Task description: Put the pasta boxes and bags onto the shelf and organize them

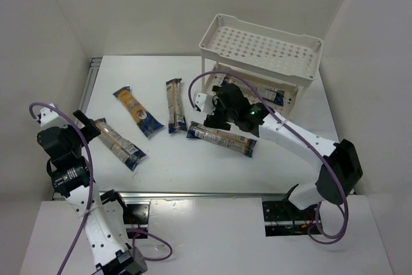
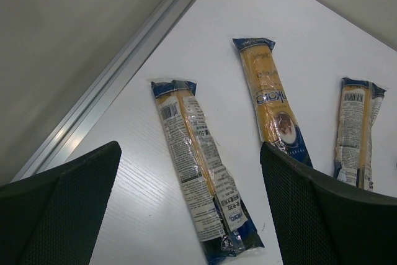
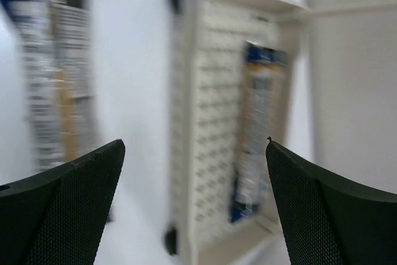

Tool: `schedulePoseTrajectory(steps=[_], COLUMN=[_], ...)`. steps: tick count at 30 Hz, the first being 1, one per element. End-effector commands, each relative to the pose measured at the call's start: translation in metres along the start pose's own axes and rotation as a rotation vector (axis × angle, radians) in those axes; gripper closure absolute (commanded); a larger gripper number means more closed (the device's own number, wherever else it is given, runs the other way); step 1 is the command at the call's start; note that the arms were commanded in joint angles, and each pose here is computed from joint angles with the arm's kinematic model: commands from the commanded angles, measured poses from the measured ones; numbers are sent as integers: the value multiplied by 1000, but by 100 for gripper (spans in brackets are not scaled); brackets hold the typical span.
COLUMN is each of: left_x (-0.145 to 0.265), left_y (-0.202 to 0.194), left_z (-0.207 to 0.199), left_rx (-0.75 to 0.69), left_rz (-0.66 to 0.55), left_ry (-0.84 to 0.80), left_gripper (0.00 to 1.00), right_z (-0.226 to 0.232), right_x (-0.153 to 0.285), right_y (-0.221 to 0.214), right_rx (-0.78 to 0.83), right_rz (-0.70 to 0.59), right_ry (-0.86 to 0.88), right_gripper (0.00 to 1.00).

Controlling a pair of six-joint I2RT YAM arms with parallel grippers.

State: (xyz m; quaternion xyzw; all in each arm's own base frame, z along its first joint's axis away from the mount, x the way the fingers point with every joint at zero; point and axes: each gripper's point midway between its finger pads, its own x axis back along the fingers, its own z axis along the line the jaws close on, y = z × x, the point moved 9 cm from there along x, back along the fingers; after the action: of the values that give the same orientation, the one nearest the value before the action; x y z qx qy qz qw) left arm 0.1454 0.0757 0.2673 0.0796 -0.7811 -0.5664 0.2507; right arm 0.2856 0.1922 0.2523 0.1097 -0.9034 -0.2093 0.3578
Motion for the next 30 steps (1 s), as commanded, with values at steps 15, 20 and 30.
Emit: schedulePoseTrajectory(steps=[15, 20, 30], left_x=[-1, -1, -3], left_y=[6, 6, 6], left_z=[0, 0, 0], left_rx=[21, 21, 22], left_rz=[-42, -42, -31], left_ry=[-10, -10, -18], left_gripper=[0, 0, 0], right_z=[126, 140, 9], right_x=[-99, -91, 8], right_y=[-38, -55, 7], right_rx=[-285, -286, -180], right_rz=[138, 206, 139], right_ry=[492, 526, 87], right_gripper=[1, 100, 100])
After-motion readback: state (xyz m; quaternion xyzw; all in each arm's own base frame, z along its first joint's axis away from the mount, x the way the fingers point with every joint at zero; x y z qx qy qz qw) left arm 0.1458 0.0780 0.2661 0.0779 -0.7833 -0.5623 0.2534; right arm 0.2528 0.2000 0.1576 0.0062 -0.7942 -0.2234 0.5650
